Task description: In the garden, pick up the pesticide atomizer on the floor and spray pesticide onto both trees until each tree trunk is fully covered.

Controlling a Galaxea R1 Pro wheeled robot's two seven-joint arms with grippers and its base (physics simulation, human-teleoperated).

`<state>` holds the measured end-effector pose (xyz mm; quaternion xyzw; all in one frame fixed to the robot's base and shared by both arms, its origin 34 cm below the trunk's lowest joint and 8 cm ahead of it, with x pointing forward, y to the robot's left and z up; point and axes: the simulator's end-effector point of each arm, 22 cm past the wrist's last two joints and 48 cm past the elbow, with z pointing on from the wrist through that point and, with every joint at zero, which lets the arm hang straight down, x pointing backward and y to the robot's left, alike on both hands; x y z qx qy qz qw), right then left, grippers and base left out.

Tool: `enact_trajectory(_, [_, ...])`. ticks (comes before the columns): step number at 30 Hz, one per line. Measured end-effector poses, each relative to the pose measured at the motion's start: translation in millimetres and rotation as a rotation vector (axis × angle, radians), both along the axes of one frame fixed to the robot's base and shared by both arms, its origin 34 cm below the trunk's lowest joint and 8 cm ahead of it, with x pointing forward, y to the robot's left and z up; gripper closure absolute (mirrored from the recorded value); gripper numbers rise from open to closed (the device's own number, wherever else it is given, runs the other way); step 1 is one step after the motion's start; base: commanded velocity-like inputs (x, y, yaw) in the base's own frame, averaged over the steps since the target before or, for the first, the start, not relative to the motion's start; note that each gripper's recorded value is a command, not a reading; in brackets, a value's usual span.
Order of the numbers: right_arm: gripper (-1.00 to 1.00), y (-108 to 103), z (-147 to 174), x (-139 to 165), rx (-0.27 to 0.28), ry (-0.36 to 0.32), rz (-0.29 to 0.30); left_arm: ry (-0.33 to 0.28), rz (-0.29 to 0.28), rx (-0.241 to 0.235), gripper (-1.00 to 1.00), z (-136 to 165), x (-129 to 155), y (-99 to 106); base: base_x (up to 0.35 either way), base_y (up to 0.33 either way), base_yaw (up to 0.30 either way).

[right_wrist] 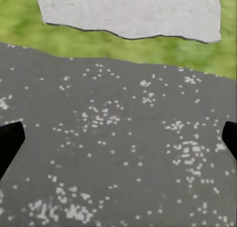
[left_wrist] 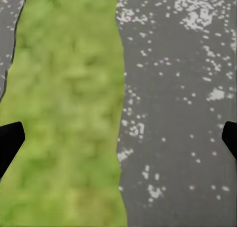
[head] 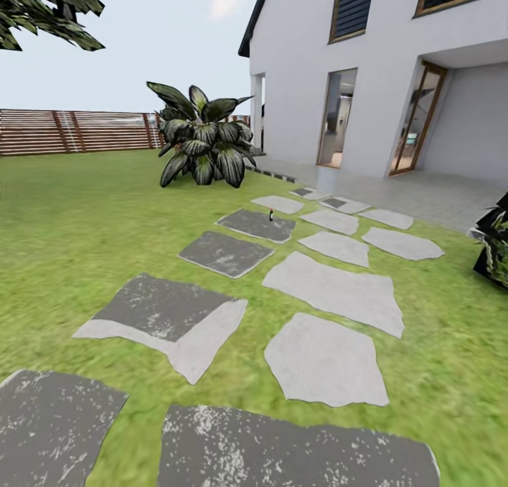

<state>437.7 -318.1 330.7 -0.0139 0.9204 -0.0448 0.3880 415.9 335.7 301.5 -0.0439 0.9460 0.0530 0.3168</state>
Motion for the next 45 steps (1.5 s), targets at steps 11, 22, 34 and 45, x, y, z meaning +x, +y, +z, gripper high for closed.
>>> enact_trajectory(11, [-1.00, -0.3, 0.1, 0.0, 0.000, 0.000, -0.001, -0.001, 0.000, 0.000, -1.00, 0.2, 0.4, 0.0, 0.338, 0.000, 0.000])
enact_trajectory(22, [-1.00, -0.3, 0.1, 0.0, 0.000, 0.000, -0.001, -0.002, 0.000, 0.001, -1.00, 0.4, 0.7, 0.6, 0.338, 0.000, 0.000])
enact_trajectory(34, [-1.00, -0.5, 0.1, 0.0, 0.000, 0.000, -0.001, -0.002, 0.000, 0.001, -1.00, 0.4, 0.7, 0.3, 0.338, 0.000, 0.000])
enact_trajectory(45, [-1.00, -0.7, 0.1, 0.0, 0.000, -0.001, -0.002, -0.002, 0.000, 0.001, -1.00, 0.4, 0.7, 0.5, 0.338, 0.000, 0.000])
